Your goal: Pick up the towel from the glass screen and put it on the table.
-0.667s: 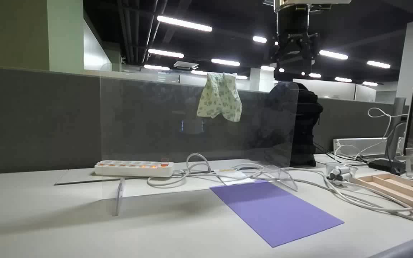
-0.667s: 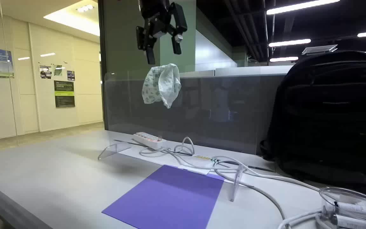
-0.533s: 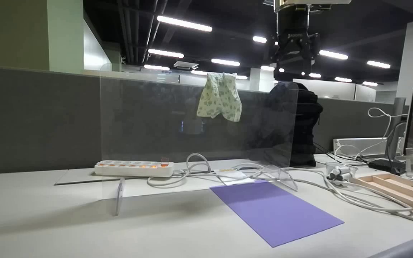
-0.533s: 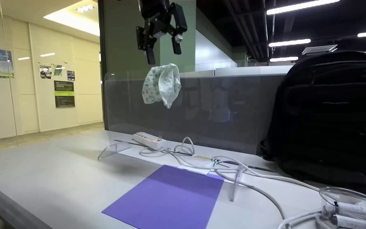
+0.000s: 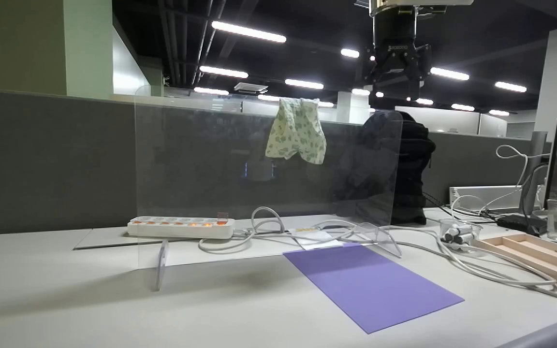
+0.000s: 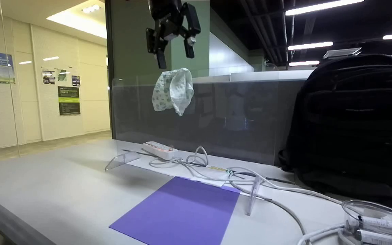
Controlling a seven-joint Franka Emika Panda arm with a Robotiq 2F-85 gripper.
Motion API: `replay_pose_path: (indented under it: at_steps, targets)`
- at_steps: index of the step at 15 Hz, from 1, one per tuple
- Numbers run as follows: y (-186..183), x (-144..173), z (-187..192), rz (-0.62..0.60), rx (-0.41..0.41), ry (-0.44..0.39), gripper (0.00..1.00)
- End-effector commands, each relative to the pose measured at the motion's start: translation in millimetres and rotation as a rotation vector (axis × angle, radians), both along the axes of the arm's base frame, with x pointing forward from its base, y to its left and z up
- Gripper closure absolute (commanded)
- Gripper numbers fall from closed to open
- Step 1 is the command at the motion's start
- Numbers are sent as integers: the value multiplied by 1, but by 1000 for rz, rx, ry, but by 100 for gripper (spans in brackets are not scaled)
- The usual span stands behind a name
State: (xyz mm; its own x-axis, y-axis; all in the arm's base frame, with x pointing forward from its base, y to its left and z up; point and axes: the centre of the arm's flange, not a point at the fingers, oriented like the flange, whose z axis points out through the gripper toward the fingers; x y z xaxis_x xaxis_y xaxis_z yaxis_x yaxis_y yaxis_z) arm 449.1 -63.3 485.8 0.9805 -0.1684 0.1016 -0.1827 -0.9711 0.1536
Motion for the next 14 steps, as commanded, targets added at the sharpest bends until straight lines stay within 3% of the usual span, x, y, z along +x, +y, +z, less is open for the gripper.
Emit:
replay_pose_path:
  at_steps: [1, 7, 14]
  targets:
    - [3, 5, 1, -4, -13, -24, 0]
    - [30, 50, 16, 181, -100, -249, 0]
    - [58, 82, 3, 298, -46, -336, 0]
